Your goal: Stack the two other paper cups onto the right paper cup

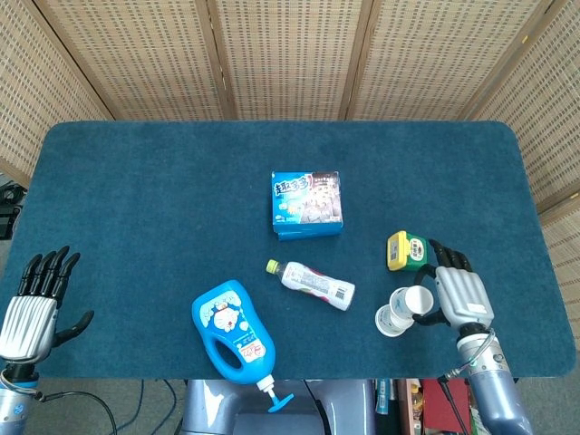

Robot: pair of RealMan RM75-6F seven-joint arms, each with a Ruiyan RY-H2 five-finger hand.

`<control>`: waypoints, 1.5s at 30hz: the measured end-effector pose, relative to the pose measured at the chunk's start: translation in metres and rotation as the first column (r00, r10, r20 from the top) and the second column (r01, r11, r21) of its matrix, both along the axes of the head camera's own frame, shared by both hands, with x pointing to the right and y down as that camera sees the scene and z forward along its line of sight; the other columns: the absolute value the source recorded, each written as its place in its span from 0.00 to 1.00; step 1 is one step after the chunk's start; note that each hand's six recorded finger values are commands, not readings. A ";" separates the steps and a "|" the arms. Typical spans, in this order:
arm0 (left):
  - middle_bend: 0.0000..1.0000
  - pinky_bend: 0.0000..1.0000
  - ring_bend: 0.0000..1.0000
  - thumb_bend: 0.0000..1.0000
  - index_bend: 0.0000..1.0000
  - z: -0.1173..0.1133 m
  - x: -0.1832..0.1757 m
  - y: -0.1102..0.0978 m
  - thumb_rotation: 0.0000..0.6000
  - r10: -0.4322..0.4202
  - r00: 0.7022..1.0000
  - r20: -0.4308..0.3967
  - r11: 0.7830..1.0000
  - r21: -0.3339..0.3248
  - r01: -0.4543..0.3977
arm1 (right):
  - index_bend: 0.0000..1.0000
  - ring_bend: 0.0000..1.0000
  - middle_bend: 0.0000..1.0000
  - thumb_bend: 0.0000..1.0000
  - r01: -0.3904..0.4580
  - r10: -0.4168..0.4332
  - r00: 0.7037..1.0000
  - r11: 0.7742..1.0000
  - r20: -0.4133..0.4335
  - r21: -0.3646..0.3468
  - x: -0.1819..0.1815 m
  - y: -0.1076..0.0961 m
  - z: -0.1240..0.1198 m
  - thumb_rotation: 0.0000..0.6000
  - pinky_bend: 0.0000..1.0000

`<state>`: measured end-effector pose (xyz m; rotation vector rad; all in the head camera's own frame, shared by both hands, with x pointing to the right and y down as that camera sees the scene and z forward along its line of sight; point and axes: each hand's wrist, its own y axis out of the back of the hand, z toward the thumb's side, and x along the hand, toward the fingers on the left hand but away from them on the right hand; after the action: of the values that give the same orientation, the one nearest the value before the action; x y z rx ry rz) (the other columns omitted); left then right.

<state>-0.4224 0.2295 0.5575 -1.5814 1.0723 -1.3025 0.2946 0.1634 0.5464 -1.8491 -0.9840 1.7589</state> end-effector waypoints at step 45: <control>0.00 0.00 0.00 0.25 0.00 -0.002 -0.001 0.001 1.00 -0.004 1.000 0.000 1.000 0.007 0.004 | 0.27 0.00 0.00 0.12 0.064 -0.068 0.996 0.996 0.053 0.059 0.008 0.021 0.021 1.00 0.00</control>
<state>-0.4238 0.2308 0.5555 -1.5744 1.0796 -1.3003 0.3022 0.1841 0.5679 -1.8809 -0.9721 1.6326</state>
